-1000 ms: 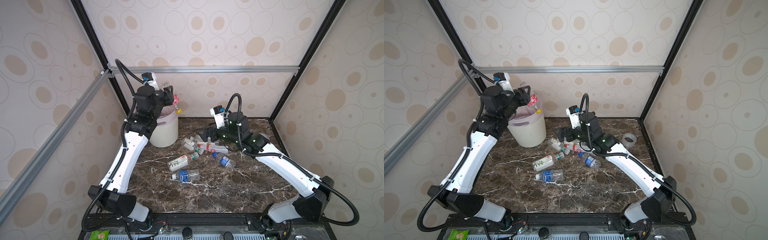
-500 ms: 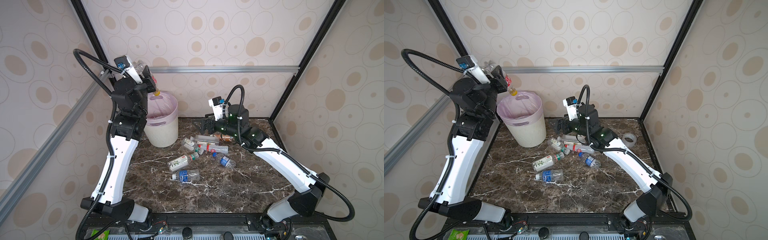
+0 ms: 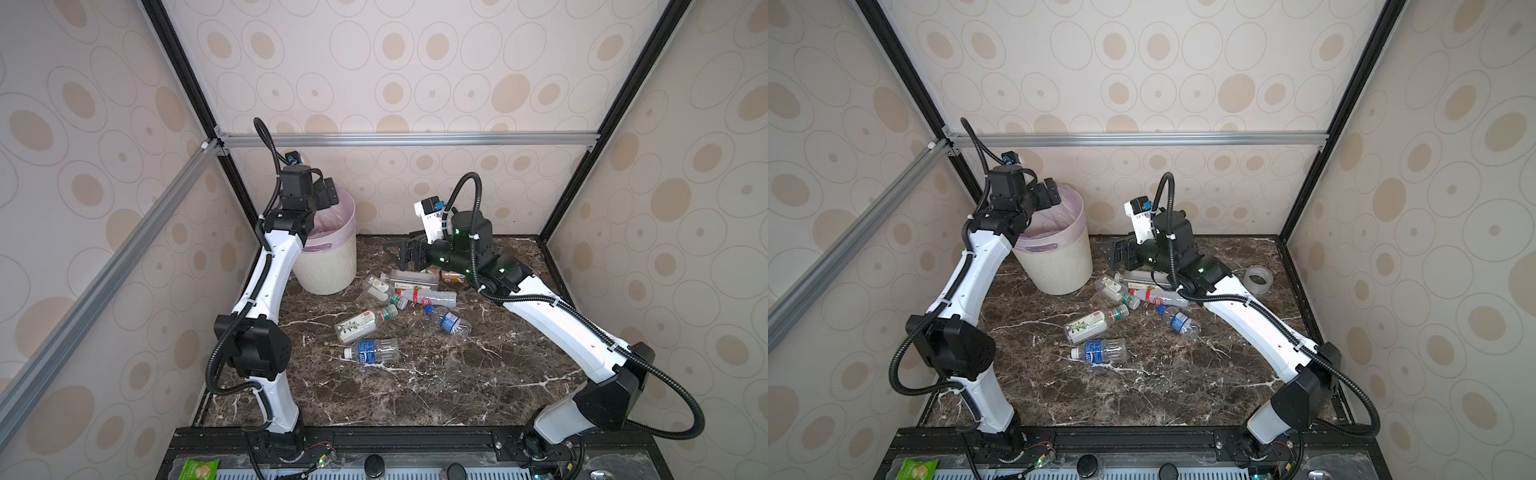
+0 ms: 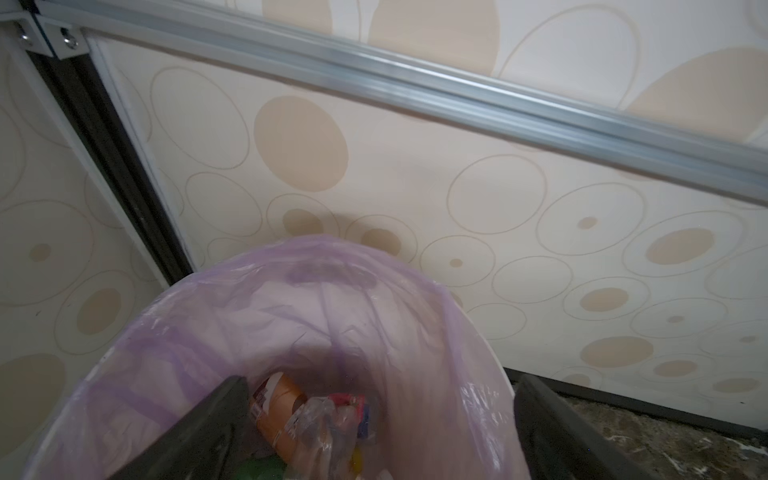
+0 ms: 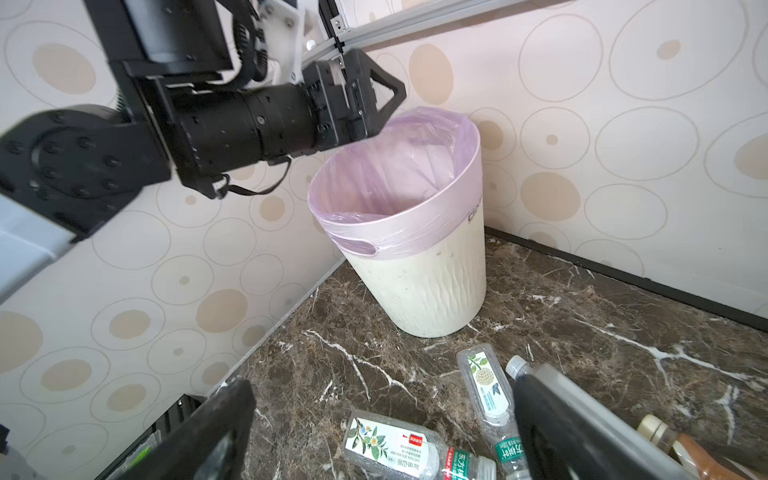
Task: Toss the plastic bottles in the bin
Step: 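Open the left gripper to drop the red-labelled bottle into the bin, then move the right gripper over the brown coffee bottle near the far wall, then lower the right gripper and close it on the brown coffee bottle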
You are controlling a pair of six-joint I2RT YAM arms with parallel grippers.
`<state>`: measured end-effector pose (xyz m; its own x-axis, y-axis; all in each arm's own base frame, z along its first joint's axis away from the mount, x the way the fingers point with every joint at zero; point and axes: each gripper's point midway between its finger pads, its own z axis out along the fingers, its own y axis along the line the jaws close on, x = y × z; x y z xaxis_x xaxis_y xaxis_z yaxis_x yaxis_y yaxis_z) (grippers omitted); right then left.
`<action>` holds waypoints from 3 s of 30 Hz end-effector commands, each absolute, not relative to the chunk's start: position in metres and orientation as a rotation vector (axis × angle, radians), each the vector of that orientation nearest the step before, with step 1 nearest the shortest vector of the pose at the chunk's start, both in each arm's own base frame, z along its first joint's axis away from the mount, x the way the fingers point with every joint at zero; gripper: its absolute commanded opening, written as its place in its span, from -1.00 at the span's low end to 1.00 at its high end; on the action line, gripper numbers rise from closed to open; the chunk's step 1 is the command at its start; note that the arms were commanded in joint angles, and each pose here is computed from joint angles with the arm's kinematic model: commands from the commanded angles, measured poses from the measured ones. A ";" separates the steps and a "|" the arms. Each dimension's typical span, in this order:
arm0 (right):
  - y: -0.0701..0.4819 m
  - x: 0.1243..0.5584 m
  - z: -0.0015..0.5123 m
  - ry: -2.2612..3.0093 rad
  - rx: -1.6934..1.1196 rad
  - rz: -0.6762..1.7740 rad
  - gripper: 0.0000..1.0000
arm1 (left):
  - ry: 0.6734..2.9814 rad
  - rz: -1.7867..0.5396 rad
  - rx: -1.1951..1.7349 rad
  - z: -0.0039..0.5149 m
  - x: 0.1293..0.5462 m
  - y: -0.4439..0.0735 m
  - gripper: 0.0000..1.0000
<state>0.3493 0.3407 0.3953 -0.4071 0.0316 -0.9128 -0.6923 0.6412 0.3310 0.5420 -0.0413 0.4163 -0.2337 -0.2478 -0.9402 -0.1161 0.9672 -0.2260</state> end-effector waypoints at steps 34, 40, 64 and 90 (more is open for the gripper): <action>0.120 0.490 0.174 2.556 -0.394 0.051 0.99 | 1.910 -0.705 0.002 0.312 0.399 -0.261 0.98; 0.118 0.500 0.142 2.603 -0.526 -0.016 0.98 | 1.957 -0.718 -0.009 0.284 0.393 -0.263 0.98; 0.142 0.512 0.070 2.711 -0.858 0.062 0.67 | 2.048 -0.735 0.016 0.241 0.405 -0.283 0.98; 0.120 0.500 0.049 2.839 -0.705 -0.009 0.12 | 2.070 -0.778 -0.005 0.230 0.399 -0.284 0.98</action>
